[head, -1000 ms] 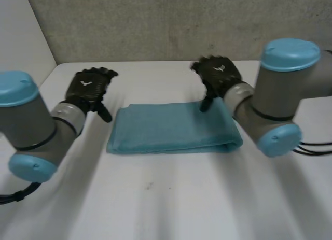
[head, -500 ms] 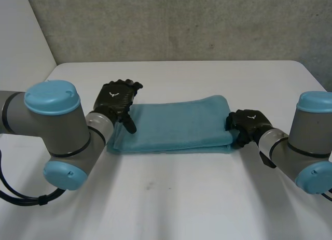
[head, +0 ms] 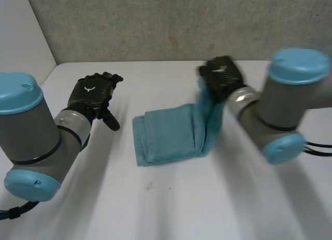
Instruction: Fold the laundry
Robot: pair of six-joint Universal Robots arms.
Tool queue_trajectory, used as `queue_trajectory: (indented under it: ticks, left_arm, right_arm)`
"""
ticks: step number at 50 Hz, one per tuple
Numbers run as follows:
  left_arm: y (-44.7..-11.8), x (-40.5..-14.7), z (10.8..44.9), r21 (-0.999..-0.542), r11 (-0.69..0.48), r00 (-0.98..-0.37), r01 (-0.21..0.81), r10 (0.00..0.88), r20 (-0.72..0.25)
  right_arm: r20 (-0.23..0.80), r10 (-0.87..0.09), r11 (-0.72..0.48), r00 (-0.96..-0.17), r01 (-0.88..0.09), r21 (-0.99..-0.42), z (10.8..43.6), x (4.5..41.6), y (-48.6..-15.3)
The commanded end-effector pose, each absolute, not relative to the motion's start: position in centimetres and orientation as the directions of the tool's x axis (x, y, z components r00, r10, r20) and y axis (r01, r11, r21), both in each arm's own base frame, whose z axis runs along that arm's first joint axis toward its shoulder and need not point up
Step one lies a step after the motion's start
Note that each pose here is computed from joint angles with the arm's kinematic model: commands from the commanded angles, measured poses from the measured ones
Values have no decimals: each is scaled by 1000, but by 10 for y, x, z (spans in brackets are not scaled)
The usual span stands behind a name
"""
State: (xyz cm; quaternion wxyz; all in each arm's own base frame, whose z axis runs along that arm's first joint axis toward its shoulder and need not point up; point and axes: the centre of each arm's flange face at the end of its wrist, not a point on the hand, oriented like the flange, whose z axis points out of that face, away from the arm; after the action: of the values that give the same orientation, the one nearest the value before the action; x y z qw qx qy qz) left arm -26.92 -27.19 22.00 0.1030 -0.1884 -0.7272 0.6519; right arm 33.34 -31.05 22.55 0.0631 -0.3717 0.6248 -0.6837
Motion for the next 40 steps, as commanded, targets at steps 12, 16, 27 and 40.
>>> queue_trajectory:
  ticks: [12,16,27,40]
  left_arm:
    - [-280,-264,232,-992,47,-919,114,385,-88]
    - [-286,-271,240,-996,23,-918,88,391,-72]
    - [-289,-332,227,-998,40,-861,38,509,-12]
    - [-280,-344,156,-954,263,-855,146,519,13]
  right_arm:
    - [391,-824,-225,-409,-398,-890,159,419,-210]
    - [402,-764,-240,-505,-356,-903,199,410,-221]
    - [23,-654,43,-757,-67,-997,240,358,-283]
    - [-78,-630,276,-773,-128,-953,177,339,-316]
